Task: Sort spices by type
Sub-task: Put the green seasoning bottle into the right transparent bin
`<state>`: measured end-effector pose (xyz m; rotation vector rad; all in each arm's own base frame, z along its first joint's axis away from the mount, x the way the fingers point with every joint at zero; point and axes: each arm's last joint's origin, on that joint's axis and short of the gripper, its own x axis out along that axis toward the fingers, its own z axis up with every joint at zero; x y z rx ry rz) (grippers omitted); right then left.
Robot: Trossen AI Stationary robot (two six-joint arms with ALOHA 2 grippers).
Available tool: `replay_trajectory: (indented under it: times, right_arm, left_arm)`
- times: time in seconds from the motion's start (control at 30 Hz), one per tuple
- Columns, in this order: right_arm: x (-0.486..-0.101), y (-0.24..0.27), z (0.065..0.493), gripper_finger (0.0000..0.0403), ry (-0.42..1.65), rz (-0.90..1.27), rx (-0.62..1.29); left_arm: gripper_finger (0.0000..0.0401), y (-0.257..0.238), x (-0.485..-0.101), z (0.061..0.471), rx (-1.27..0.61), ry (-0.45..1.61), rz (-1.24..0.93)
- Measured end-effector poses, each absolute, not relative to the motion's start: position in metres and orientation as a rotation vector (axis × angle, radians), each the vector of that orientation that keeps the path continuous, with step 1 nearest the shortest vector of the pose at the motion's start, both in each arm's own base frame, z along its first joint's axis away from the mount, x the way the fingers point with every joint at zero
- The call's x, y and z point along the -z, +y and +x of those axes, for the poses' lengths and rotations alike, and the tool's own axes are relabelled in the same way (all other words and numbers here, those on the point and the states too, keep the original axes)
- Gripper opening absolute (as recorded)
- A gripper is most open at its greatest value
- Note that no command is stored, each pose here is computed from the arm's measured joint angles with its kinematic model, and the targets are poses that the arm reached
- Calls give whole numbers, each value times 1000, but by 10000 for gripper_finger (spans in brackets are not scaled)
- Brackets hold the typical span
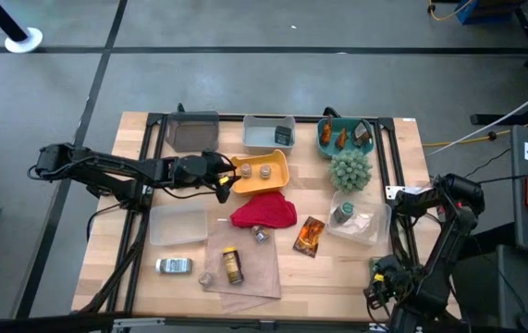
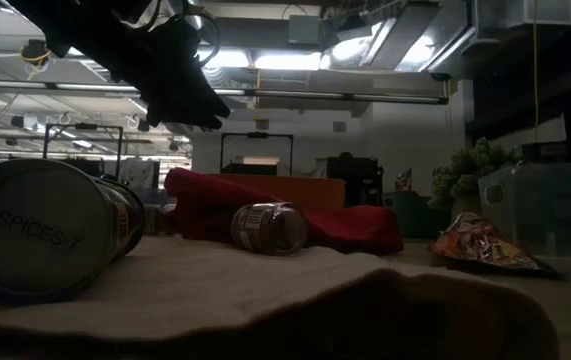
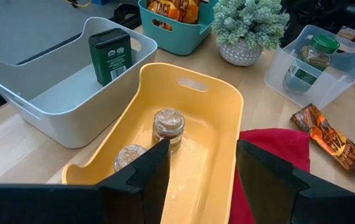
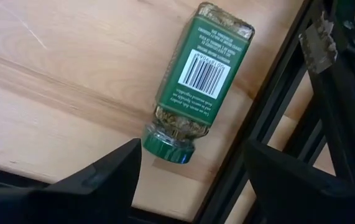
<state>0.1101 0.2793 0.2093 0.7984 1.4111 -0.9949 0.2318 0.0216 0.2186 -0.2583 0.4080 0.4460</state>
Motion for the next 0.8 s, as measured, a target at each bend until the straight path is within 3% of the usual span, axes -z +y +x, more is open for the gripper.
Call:
replay_trajectory:
  times: [0.43,0.63,0.8]
  right_arm:
    - [-234,276,131,280,1275,804,986]
    - [-233,281,141,280,1348,780,831]
    - [-232,283,141,280,1360,781,820]
  left_arm:
    - [172,22,-219,232,-447,407,-262]
    - [172,22,-219,232,-447,407,-262]
    - [172,22,-218,232,-448,410,-262]
